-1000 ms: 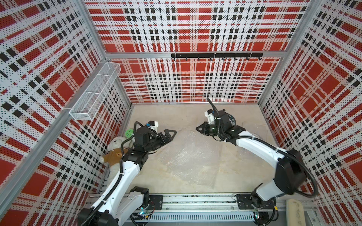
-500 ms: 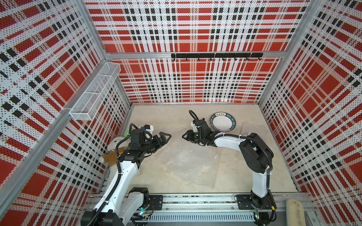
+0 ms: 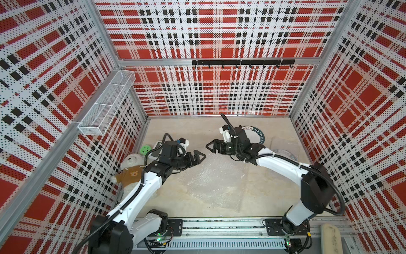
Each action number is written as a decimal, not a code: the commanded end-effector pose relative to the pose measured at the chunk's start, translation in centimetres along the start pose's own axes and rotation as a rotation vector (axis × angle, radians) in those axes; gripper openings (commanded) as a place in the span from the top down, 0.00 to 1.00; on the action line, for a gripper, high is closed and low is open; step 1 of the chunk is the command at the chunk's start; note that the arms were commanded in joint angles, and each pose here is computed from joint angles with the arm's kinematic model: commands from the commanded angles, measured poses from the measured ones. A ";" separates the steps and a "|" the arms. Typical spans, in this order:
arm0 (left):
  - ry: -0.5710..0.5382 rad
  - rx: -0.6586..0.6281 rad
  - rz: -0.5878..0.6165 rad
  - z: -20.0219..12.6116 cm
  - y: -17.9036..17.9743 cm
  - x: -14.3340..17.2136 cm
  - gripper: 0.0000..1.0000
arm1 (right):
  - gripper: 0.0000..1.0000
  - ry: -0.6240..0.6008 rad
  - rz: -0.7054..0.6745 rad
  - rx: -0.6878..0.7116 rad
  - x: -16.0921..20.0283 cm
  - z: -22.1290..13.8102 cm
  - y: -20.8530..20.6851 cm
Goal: Unpack dinner plates from bubble wrap
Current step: Adjust the bubble wrap on the bubble wrap.
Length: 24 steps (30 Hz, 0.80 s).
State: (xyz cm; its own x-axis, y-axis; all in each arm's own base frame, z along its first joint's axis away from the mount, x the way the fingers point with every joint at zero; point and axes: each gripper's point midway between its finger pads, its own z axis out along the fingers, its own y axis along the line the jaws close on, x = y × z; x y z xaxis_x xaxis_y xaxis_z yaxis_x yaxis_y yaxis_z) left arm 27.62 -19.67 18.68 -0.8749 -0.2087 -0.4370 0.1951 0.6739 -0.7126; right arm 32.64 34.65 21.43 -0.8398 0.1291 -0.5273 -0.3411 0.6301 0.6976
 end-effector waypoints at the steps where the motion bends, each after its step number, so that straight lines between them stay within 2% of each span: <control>1: 0.029 -0.017 0.047 2.1 -0.2 0.8 0.00 | 0.06 0.069 0.055 0.098 4.0 -1.1 -4.8; 4: 0.066 -0.012 0.036 4.3 0.2 1.9 0.01 | 0.00 0.081 0.085 0.152 6.4 -2.2 -7.4; 10: 0.132 -0.073 -0.022 7.7 3.3 4.1 0.01 | 0.00 0.130 0.164 0.188 10.4 -2.0 -10.9; 17: 0.121 -0.170 -0.109 7.0 7.8 6.6 0.01 | 0.00 0.173 0.192 0.206 12.2 -0.5 -13.7; 24: 0.087 -0.244 -0.171 5.4 10.2 8.5 0.01 | 0.00 0.222 0.155 0.172 11.6 2.4 -14.4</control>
State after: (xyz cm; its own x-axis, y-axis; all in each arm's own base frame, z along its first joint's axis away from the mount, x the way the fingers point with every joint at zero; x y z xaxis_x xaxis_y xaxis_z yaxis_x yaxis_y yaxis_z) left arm 24.67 -19.68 4.88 -0.9435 -0.2144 -0.2526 -0.0089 0.7785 -0.6275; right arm 27.92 28.25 4.71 -0.9570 0.1007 -0.2720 -0.1064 0.7505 0.6523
